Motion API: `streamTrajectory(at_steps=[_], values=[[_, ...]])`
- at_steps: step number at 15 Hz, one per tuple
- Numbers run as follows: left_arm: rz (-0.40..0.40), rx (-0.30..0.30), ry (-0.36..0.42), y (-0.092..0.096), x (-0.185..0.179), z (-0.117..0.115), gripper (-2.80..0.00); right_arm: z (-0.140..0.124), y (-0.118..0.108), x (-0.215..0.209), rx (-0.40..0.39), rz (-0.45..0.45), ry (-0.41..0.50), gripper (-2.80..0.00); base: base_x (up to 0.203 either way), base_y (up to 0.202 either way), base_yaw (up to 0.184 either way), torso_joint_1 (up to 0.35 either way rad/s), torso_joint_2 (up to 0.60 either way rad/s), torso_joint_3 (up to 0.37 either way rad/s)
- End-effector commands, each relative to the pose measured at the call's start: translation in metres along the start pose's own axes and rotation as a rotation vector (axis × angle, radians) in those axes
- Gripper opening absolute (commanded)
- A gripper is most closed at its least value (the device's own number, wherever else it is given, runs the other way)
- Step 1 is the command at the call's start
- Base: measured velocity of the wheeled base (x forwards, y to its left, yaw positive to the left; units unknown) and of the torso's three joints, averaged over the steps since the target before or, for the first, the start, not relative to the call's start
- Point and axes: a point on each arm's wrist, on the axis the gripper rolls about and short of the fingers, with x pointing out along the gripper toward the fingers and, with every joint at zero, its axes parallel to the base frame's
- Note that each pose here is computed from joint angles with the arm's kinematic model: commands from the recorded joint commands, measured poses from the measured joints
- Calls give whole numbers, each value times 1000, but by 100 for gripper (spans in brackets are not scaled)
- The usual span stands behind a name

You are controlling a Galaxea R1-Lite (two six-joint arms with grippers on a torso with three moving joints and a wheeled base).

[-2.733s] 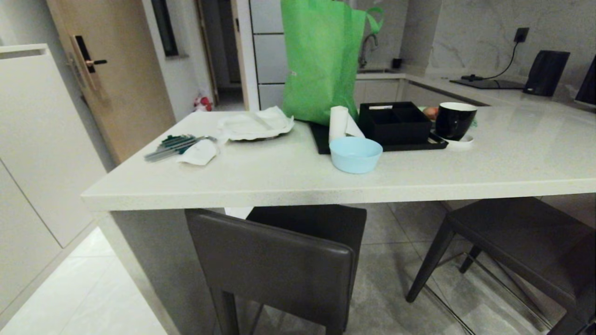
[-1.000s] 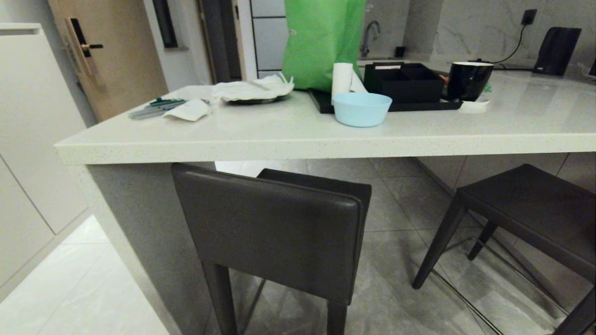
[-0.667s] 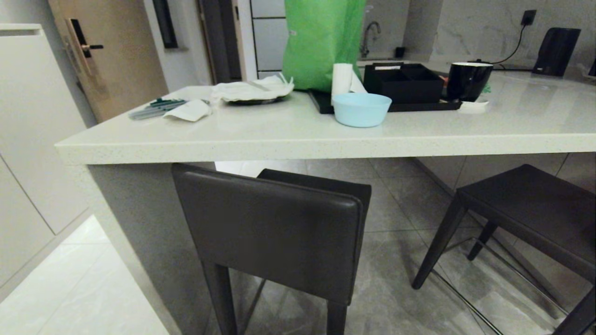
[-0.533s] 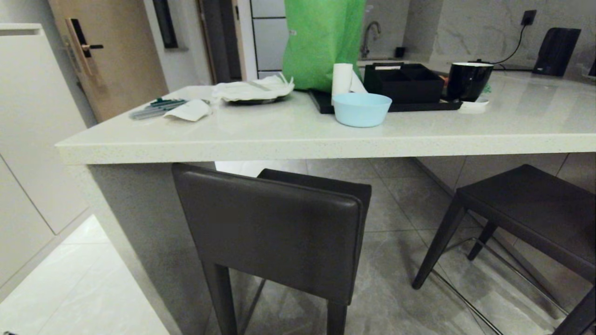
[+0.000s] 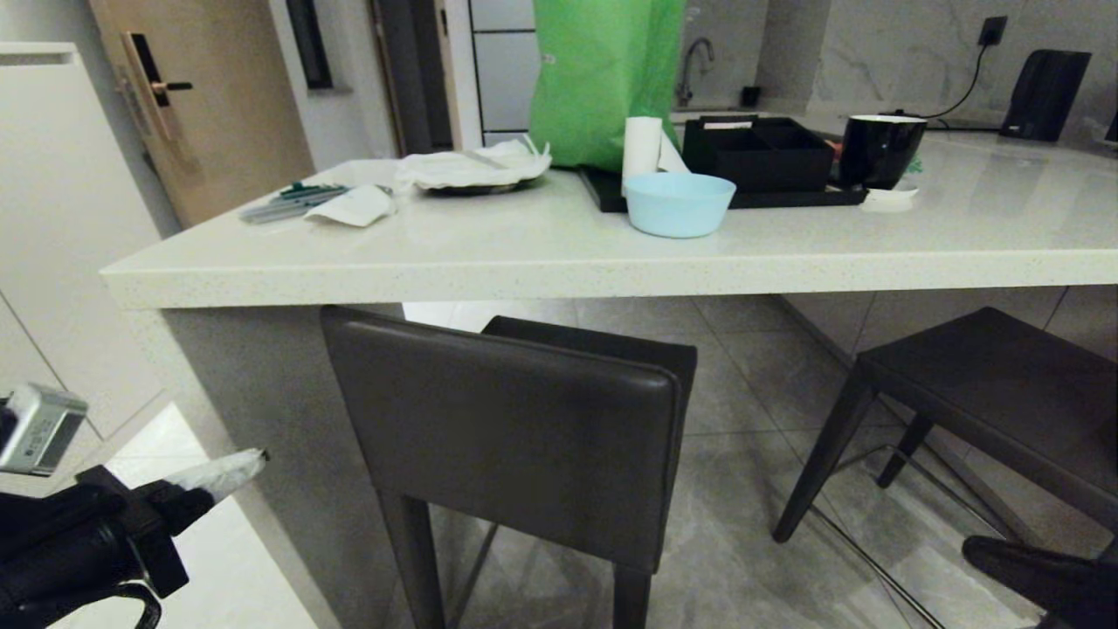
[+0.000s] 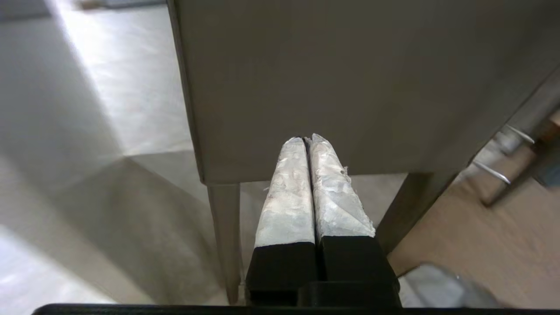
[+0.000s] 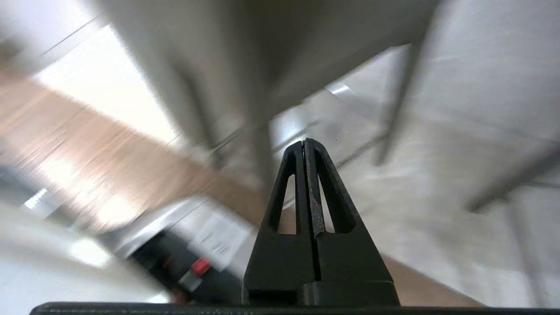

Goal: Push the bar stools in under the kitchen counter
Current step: Pull the gray chair out from under the dining table

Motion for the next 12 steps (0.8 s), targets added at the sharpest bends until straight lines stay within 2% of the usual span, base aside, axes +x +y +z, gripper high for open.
streamTrajectory(at_steps=[1,3,5,6,9,12], values=[[-88,-69,63,48,33,-39,-280,0,7,22,-18,169,57,-280,0,0,0,0,0,0],[-149,-62,60,69,45,-58,-280,3,7,45,-22,260,61,-280,0,0,0,0,0,0],[-191,9,6,89,57,-56,-280,1,11,66,-25,342,109,-280,0,0,0,0,0,0],[-201,25,-5,95,63,-56,-280,2,14,74,-27,371,130,-280,0,0,0,0,0,0],[-220,77,-46,116,88,-50,-280,7,22,91,-42,422,158,-280,0,0,0,0,0,0],[-242,92,-68,132,113,-50,-280,8,24,100,-44,439,174,-280,0,0,0,0,0,0]])
